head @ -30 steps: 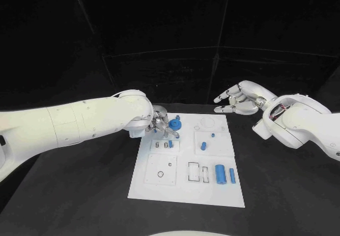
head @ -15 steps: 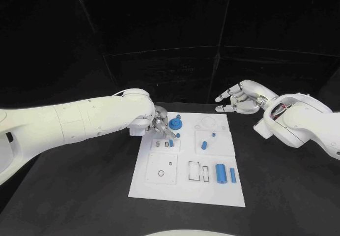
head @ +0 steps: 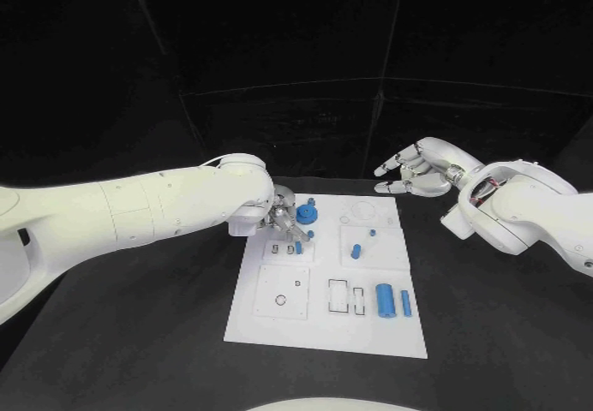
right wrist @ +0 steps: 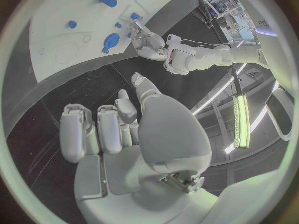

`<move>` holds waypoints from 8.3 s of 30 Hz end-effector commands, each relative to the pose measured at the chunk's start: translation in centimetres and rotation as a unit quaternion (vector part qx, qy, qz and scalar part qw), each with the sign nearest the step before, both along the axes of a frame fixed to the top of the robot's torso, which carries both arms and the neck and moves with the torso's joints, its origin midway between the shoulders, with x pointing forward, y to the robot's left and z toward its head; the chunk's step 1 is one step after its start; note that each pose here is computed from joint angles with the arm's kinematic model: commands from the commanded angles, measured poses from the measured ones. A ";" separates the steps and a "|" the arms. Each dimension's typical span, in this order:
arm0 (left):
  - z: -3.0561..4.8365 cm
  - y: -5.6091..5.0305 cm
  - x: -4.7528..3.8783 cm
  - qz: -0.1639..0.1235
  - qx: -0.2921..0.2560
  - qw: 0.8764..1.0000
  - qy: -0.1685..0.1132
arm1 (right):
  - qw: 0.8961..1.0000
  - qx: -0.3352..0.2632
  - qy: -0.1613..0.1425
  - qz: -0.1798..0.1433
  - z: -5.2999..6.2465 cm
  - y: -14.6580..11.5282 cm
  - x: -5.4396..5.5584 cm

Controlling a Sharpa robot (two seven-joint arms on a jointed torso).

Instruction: Assemble the parts on the task board

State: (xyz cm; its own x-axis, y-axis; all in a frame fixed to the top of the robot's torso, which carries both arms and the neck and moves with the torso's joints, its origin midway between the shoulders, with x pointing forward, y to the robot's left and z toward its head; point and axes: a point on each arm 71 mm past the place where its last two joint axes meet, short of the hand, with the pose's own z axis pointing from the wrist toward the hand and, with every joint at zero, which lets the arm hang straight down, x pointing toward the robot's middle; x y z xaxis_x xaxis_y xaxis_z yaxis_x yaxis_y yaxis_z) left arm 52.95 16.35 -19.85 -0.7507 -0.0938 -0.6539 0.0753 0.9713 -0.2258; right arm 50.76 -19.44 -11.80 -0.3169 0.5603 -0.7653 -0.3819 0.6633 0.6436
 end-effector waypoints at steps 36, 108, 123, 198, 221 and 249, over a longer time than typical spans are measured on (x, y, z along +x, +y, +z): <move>-0.39 -1.2 -0.35 -0.009 -0.005 1.000 0.018 | 1.000 -0.007 0.005 0.006 0.0 0.4 0.2; 0.45 1.8 -2.27 0.085 -0.127 0.986 -0.064 | 1.000 -0.016 0.009 -0.005 -0.2 -0.4 0.6; -0.72 2.3 -3.12 0.090 -0.089 0.985 -0.114 | 1.000 -0.017 0.007 -0.011 -0.2 -0.8 0.8; -3.55 1.5 -3.33 0.050 -0.043 0.997 -0.033 | 1.000 -0.017 0.009 -0.011 -0.3 -0.8 1.0; -3.53 1.5 -2.97 0.054 -0.043 0.997 -0.037 | 1.000 -0.019 0.012 -0.008 -0.4 -0.8 1.0; -1.83 2.2 -2.53 0.071 -0.066 0.994 -0.058 | 1.000 -0.018 0.010 -0.009 -0.3 -0.8 1.1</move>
